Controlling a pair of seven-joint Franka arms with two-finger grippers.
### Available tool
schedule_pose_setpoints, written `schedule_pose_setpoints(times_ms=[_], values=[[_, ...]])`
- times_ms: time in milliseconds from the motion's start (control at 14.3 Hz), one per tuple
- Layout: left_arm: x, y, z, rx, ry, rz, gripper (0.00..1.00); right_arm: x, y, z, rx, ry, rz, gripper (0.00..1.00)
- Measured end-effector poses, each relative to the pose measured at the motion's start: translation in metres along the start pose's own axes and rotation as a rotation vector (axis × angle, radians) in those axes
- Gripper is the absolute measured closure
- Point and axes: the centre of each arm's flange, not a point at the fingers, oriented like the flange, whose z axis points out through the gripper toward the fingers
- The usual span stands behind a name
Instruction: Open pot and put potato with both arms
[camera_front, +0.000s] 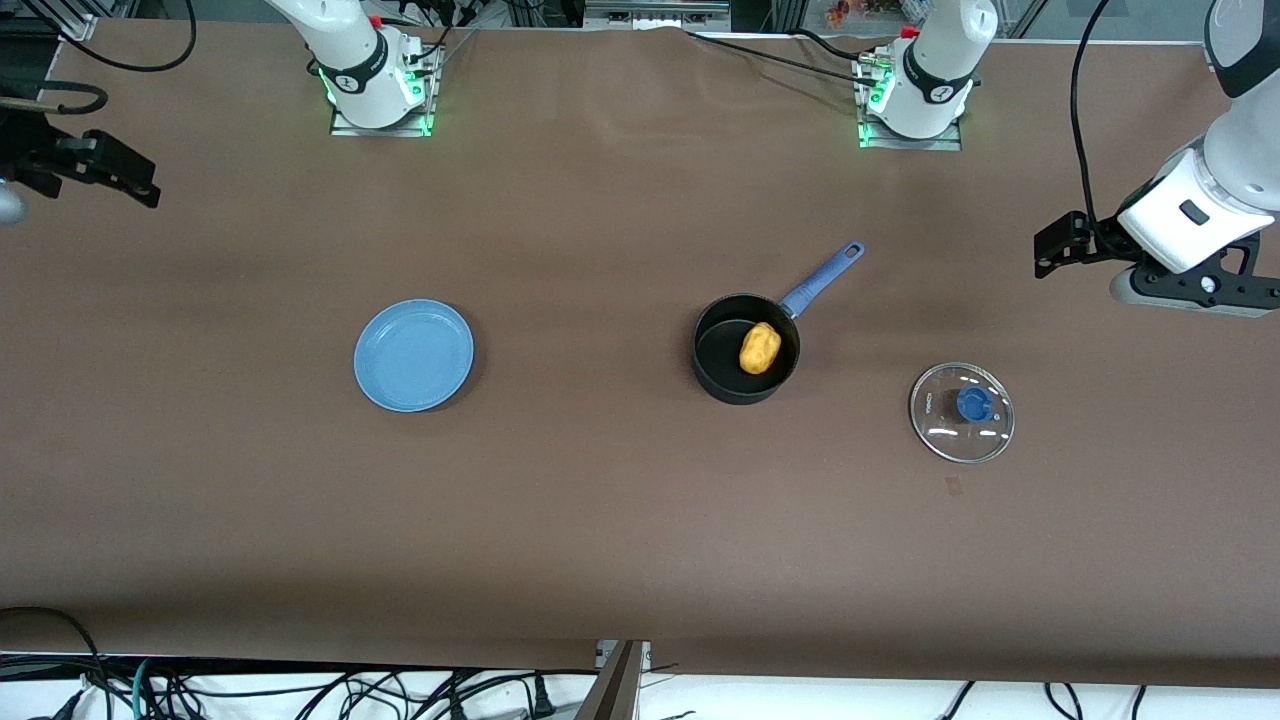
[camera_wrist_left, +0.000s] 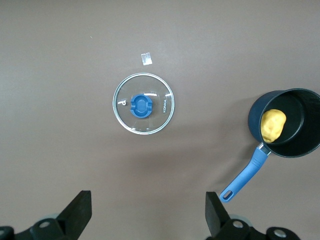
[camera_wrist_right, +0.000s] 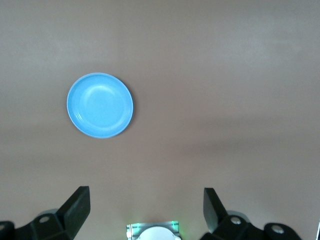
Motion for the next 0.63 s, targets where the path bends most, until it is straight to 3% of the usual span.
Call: schedule_pose_setpoints(times_ms=[279, 628], values=[[-0.002, 0.000, 0.000, -0.001, -0.013, 0.005, 0.00, -0.002, -0.024, 0.025, -0.011, -0.053, -0.042, 0.00], [-0.002, 0.000, -0.001, 0.000, -0.012, 0.005, 0.00, 0.000, -0.031, 0.026, -0.006, -0.049, -0.053, 0.00]])
